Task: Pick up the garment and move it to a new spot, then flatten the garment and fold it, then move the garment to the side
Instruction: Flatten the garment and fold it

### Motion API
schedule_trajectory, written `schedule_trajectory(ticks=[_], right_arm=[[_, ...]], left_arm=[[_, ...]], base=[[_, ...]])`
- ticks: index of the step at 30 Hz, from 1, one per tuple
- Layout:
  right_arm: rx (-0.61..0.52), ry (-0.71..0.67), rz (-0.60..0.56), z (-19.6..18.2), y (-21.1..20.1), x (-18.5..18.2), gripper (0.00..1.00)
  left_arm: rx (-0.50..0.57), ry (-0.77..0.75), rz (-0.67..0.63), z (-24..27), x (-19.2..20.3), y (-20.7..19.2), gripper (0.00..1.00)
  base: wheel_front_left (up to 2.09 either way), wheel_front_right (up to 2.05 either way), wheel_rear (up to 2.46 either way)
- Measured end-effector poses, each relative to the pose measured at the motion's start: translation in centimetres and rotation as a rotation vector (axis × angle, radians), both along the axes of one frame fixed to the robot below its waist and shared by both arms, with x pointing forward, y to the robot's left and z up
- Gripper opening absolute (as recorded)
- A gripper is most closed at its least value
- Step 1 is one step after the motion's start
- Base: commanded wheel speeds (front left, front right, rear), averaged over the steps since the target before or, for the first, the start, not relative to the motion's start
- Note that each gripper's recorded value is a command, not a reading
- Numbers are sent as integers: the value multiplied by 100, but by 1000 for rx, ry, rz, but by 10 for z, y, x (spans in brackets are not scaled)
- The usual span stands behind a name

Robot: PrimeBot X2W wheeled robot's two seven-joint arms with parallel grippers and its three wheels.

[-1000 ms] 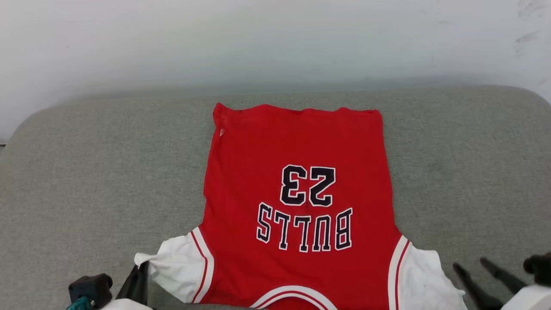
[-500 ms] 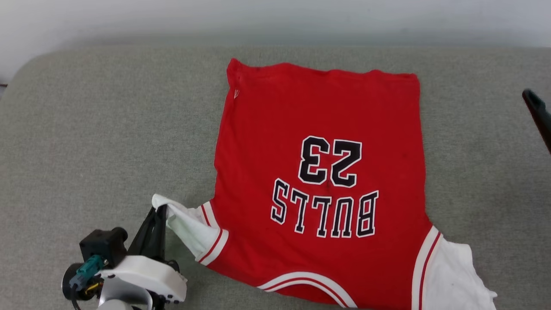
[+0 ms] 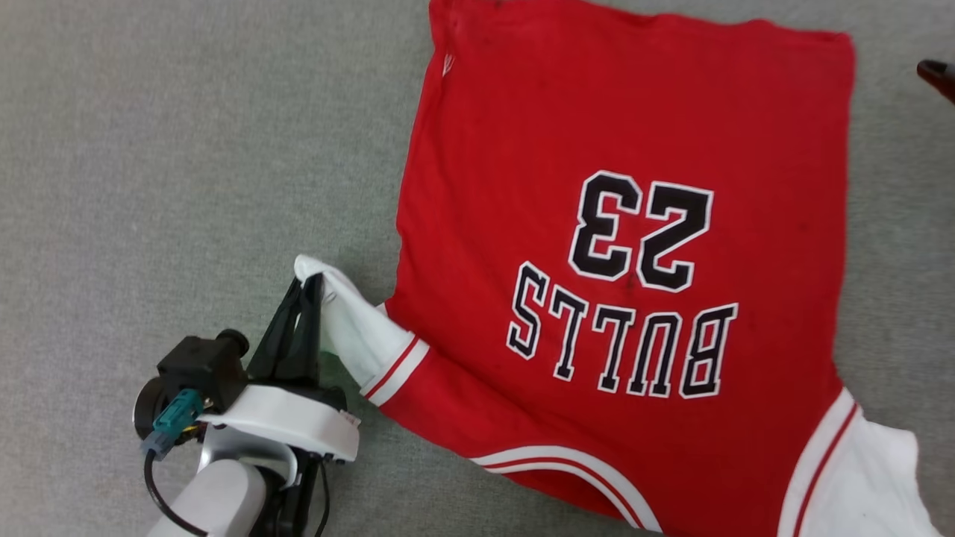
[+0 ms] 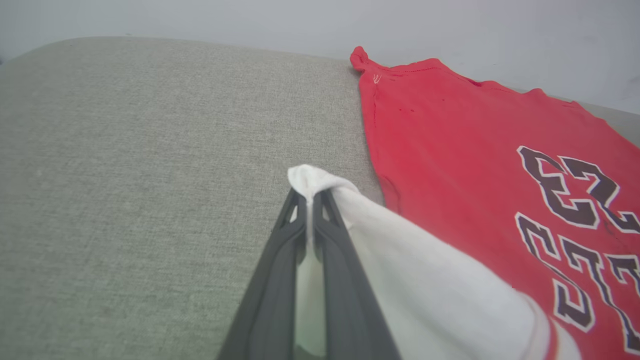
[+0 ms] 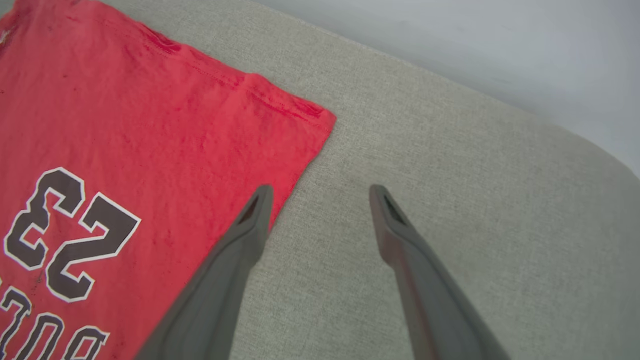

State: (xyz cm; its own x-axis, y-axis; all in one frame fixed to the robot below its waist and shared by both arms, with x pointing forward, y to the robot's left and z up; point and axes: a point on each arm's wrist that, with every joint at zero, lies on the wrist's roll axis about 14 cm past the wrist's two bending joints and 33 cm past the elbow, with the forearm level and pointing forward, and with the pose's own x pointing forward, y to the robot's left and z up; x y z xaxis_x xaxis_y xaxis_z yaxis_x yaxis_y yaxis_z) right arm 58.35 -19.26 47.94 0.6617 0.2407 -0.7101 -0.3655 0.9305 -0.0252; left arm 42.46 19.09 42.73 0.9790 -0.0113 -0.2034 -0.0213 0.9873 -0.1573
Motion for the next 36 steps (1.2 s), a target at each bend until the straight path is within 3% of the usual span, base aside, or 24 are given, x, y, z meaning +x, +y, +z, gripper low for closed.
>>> schedule_trajectory(ticks=[10,16,20,22,28,36], right_arm=[[-34,176,5,-70,24,40,100],[-53,266,23,-123,34,37,100],[-73,280,20,-134,27,33,100],[-90,258,28,-133,24,33,0],[-93,196,38,-124,22,32,0],[-91,56,77,-76,16,23,0]], left_arm=[[1,25,14,-23,17,2,0],[5,57,39,-38,18,7,0],[10,60,51,-39,16,11,0],[13,55,59,-37,16,14,0],[13,39,68,-31,14,16,0],[-3,11,73,-16,0,14,0]], base=[[0,0,0],[0,0,0],[0,0,0],[0,0,0],[0,0,0],[0,0,0]])
